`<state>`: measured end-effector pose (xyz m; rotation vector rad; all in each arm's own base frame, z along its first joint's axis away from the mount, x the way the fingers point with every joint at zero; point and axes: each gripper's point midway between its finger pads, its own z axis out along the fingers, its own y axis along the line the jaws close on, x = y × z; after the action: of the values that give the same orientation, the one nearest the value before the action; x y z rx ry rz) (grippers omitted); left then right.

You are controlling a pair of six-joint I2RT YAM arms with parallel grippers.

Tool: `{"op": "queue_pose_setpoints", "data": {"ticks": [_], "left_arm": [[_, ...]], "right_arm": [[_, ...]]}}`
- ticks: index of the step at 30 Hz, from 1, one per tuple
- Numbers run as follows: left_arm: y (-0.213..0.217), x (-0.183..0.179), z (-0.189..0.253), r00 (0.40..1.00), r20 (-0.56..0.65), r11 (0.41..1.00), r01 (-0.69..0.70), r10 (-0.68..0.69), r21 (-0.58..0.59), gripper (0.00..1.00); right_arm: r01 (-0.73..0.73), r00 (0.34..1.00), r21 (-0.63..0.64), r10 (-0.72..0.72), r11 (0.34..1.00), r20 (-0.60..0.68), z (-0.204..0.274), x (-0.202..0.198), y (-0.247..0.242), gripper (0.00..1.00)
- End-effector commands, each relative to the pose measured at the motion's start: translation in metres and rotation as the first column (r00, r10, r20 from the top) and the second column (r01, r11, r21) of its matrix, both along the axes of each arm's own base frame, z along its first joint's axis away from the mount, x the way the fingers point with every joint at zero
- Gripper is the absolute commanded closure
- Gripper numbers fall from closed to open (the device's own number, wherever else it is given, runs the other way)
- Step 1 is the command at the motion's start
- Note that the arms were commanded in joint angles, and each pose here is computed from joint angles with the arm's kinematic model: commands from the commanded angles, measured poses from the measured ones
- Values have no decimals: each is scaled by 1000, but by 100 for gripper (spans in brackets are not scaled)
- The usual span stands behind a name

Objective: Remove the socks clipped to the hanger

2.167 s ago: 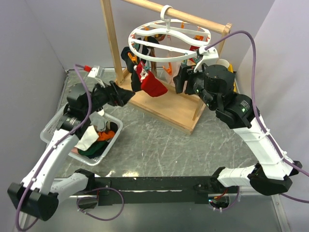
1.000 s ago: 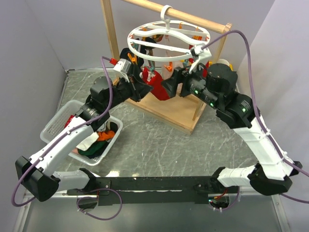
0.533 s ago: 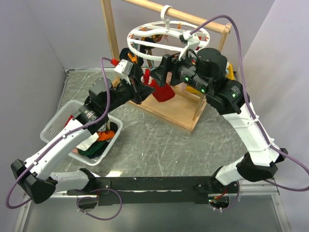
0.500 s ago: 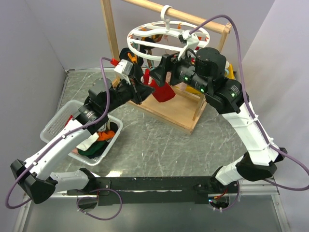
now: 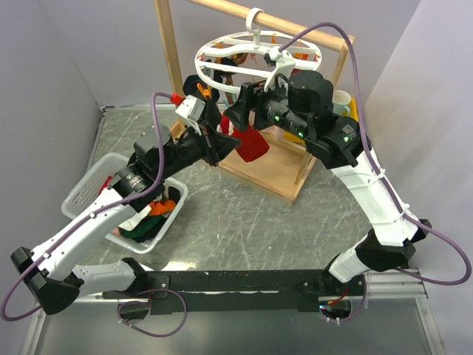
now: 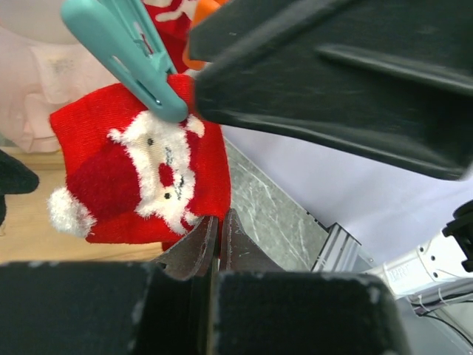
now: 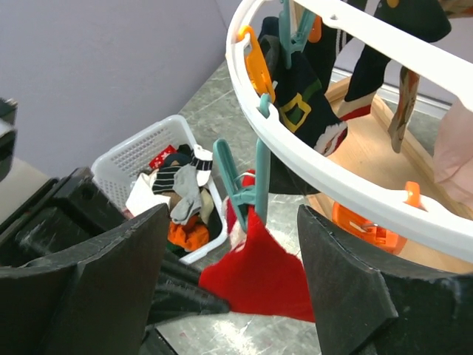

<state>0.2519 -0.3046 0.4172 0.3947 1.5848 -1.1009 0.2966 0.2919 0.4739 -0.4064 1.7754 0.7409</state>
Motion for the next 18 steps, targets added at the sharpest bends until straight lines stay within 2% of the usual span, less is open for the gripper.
{"op": "queue_pose_setpoints", "data": {"ticks": [1,14,17,18], "left_arm": [[-1,-11,24,999,46,998,12,-10,-54,99],[-17,-21,23,998,49,998,38,-35,-53,99],[-19,-22,22,998,47,998,41,-38,-49,99],[-19,-22,22,998,47,998,40,-38,-47,99]], "right_arm": [[46,998,48,-49,998,44,16,3,-8,26],[81,996,46,-83,996,26,6,16,-3,37],[97,995,42,-98,994,22,4,19,-5,48],[100,995,41,-101,994,24,4,19,-5,56]]}}
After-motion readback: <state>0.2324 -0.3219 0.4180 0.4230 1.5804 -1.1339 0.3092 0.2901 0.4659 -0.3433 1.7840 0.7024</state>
